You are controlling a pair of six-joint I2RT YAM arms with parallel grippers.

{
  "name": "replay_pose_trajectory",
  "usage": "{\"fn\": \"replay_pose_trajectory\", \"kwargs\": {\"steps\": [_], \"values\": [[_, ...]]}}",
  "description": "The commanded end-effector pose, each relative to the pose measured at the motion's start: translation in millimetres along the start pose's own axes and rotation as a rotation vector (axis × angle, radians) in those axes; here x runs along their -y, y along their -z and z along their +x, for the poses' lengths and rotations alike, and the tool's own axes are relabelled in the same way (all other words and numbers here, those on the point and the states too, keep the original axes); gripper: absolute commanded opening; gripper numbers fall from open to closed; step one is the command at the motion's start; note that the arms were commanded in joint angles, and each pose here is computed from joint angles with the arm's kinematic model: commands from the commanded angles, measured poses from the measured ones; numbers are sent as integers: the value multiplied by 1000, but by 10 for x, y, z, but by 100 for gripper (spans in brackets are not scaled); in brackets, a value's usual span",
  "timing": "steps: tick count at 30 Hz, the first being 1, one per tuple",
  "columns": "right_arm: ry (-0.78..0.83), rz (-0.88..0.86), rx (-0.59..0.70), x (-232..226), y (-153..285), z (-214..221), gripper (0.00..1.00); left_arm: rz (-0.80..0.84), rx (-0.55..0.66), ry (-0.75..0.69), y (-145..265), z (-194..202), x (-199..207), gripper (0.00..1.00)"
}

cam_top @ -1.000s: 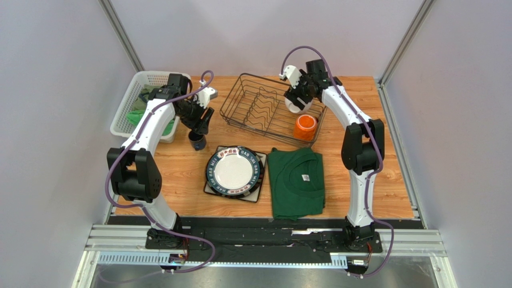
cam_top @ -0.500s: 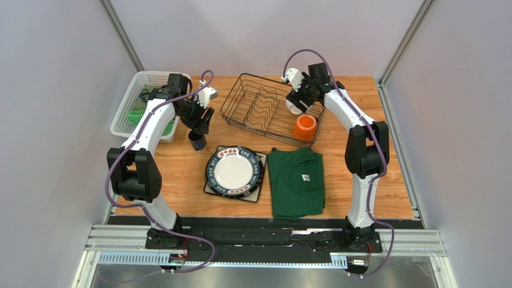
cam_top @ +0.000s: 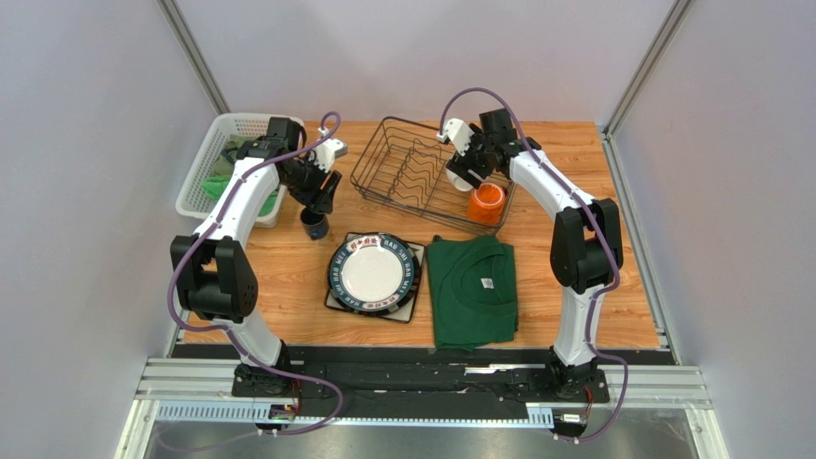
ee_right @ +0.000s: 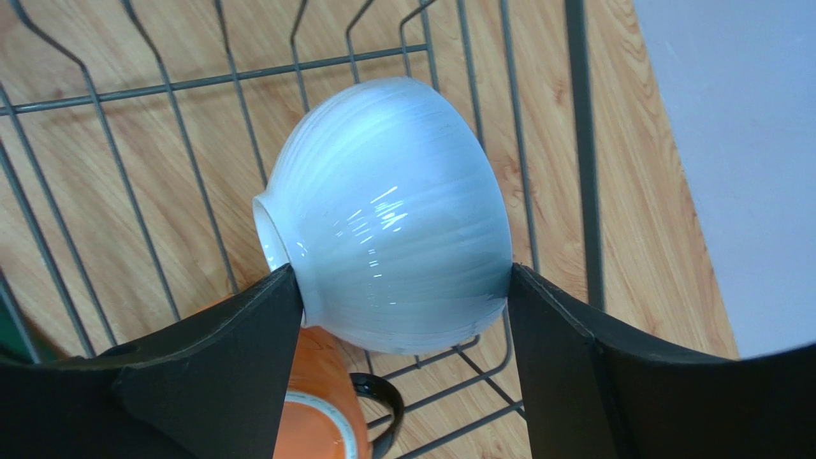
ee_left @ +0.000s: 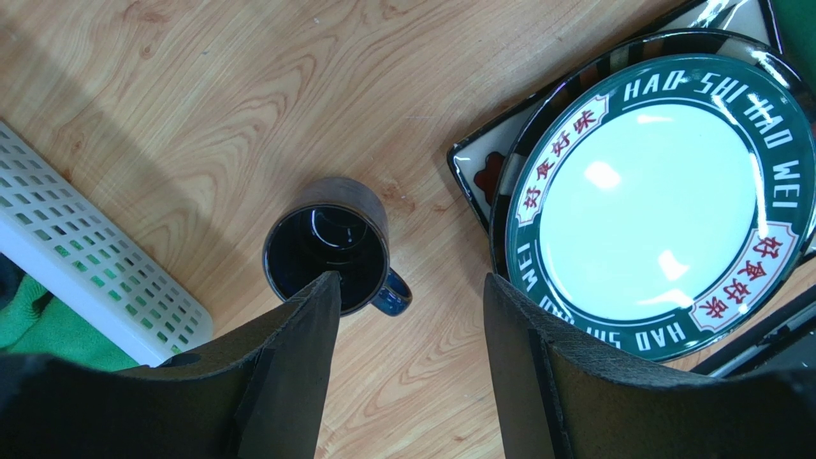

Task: Unload the mixed dishes from the dish rack
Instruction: Pick up the bowl from the dish rack.

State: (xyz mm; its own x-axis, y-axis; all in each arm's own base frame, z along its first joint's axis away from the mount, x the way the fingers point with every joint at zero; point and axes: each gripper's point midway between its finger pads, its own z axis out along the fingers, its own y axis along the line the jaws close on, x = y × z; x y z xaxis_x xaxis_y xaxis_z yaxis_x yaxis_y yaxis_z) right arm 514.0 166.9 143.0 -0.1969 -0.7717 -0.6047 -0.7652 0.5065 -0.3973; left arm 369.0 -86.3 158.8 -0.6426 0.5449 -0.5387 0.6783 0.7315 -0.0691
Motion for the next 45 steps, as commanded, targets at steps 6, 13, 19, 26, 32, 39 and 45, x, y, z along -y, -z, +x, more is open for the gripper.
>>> {"fn": "replay_pose_trajectory", "kwargs": {"steps": [6,13,19,26,32,39,45], "values": [[17,22,52,-30,194,-249,69,13,57,-31,22,-140,19,65],[10,23,85,-31,269,-417,68,47,134,-32,112,-332,98,65],[28,22,110,-88,327,-573,68,91,215,-26,213,-568,176,65],[69,38,141,-127,521,-774,68,216,283,-37,266,-801,336,64],[114,67,164,-131,697,-897,68,335,315,-63,276,-970,441,65],[181,94,172,-170,857,-978,68,407,350,-49,284,-1117,500,65],[250,131,192,-246,965,-1057,68,495,359,-65,324,-1211,623,64]]}}
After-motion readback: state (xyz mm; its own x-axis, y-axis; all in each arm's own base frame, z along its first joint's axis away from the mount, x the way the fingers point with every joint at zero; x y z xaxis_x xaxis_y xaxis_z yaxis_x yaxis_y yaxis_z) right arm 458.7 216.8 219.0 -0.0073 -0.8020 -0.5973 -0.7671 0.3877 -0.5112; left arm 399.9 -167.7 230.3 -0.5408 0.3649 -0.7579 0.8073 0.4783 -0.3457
